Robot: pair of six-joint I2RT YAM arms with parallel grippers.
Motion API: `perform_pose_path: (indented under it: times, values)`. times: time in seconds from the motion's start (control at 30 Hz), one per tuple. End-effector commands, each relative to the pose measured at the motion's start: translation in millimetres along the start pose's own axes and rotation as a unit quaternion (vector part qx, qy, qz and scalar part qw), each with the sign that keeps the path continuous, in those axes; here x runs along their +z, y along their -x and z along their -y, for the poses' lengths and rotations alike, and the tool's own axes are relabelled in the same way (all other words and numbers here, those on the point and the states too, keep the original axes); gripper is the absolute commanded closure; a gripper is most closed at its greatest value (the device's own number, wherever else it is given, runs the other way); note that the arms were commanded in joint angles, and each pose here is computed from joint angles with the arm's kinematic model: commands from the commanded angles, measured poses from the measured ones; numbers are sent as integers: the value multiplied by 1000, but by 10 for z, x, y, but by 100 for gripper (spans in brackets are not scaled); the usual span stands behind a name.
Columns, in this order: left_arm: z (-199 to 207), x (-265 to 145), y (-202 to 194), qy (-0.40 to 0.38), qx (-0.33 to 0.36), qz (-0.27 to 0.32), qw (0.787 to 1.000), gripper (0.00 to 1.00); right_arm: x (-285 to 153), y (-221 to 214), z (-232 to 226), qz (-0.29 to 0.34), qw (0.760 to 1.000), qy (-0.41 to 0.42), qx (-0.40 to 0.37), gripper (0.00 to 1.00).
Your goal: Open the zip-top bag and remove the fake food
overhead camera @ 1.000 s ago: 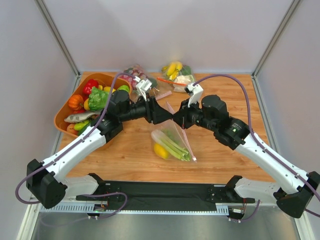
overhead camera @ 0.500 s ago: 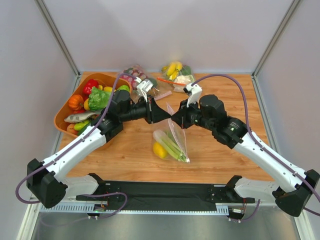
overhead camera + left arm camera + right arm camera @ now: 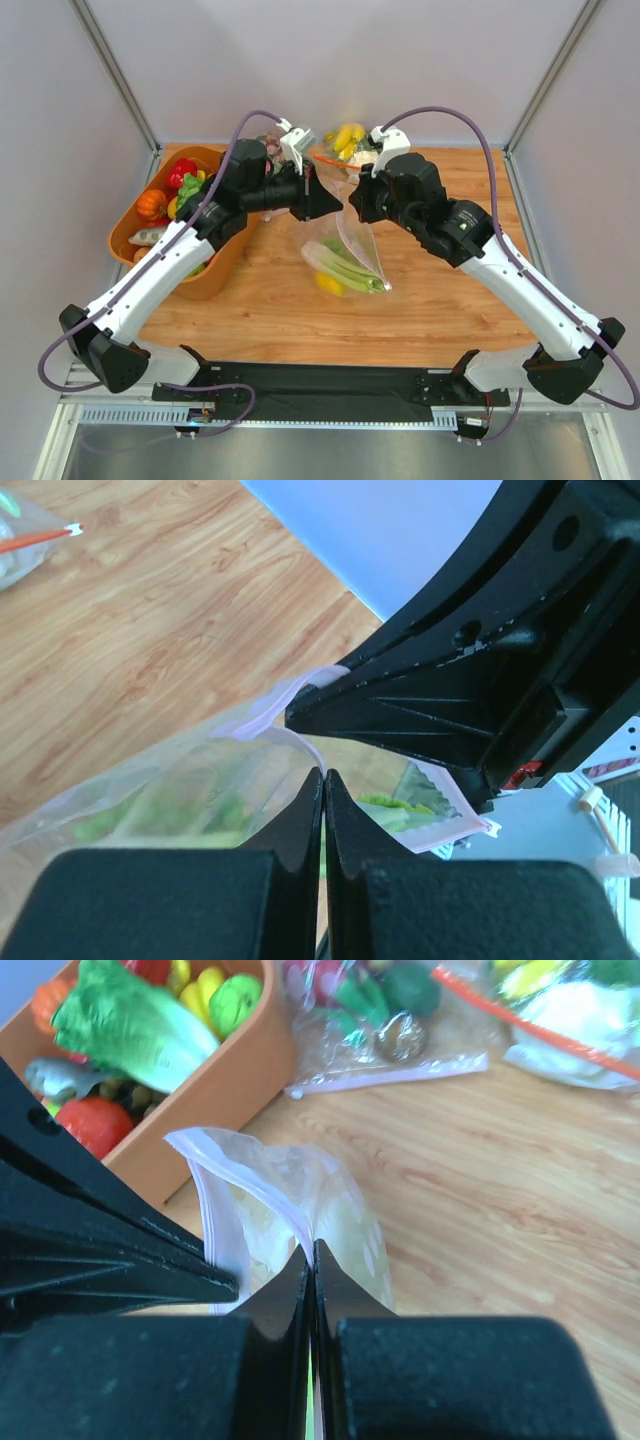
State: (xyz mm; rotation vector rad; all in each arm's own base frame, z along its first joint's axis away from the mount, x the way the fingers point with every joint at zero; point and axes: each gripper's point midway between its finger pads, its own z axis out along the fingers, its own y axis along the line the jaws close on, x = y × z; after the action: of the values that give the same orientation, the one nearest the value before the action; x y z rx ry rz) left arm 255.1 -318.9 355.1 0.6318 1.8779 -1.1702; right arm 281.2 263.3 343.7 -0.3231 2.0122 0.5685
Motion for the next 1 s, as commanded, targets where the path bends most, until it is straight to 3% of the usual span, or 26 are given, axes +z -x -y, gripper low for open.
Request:
perform_pose_path:
  times: [0.0,0.2,0.43,0.6,0.8,0.93,0.97]
  values:
    - [26,-17,3,-20,11,-38,999,100,-108,332,140,42,997,-64,-2,100]
    - [-105,50,-22,-25,13,-56,998,100,-248,387,314,57,992,-110,-19,100]
    - [-437,23,-417,20,-9,-103,994,100,-317,225,504,44,988,-147,-35,100]
    - [-781,-165,-729,119,-12,-132,984,100,-125,-114,523,3,989,-144,-34,100]
    - [-1172,-514,-968,248,6,-150,957,100,119,-380,474,-28,991,-129,-28,100]
    - [-1068,-511,-1081,226,32,-160,960,100,264,-472,337,-39,994,-96,-18,100]
    - [-985,-478,-1113,209,48,-165,963,93,289,-494,302,-43,995,-87,-16,100]
